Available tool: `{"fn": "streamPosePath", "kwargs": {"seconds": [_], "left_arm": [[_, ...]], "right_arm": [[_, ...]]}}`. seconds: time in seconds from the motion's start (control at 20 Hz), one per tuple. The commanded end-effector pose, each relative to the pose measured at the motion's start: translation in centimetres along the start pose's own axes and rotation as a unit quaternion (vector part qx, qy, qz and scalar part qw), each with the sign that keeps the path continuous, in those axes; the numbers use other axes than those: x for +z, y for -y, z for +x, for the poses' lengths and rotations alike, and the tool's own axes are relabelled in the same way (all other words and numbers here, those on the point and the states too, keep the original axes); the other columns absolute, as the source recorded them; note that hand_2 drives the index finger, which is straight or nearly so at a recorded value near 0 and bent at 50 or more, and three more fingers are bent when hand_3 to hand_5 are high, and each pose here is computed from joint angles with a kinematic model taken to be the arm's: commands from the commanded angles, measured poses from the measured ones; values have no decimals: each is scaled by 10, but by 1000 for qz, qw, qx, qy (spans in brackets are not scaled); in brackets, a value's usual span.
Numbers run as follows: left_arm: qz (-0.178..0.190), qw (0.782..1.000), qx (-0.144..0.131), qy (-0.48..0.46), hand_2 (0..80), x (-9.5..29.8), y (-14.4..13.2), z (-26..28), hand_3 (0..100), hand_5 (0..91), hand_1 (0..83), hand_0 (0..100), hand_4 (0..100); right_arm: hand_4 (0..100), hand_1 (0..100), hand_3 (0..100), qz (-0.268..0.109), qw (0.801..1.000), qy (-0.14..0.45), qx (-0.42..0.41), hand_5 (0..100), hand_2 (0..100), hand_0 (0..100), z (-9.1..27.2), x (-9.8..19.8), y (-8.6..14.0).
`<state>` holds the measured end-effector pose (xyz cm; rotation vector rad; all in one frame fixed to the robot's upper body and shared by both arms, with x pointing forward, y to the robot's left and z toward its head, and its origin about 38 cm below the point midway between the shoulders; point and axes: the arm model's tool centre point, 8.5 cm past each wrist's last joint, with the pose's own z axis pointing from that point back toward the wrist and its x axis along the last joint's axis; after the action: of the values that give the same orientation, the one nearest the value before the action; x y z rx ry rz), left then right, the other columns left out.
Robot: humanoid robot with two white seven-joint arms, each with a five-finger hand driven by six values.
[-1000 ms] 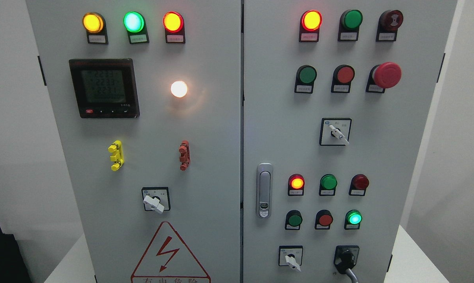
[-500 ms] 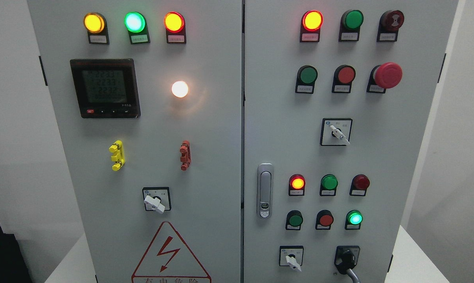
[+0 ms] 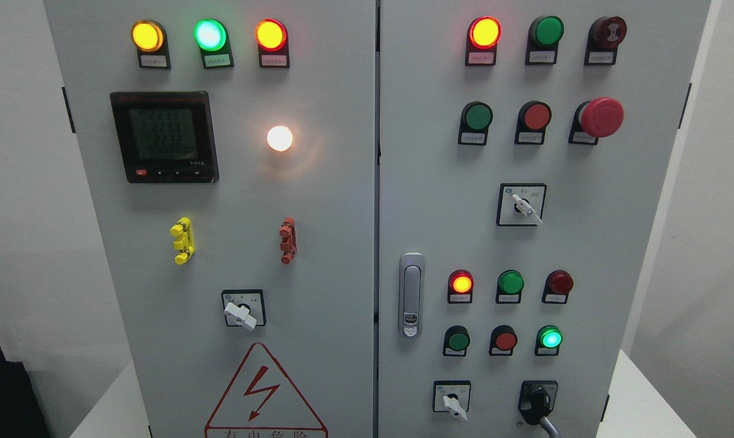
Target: Trip black knob to open circuit
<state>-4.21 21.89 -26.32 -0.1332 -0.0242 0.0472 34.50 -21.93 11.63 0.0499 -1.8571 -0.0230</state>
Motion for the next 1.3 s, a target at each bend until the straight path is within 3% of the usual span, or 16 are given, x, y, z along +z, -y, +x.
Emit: {"fn": "streamPosePath", "kwargs": {"seconds": [0.0,1.25], "left_arm": [[0,1000,-11,-2,0,0,0,0,0,0,389,120,0],[-1,1000,-11,-2,0,0,0,0,0,0,389,120,0]], "right_arm": [[858,0,928,-7,1000,-7,-2,824,0,0,-3,0,4],[856,0,927,-18,1000,-2,7,823,0,0,0,-2,17]]}}
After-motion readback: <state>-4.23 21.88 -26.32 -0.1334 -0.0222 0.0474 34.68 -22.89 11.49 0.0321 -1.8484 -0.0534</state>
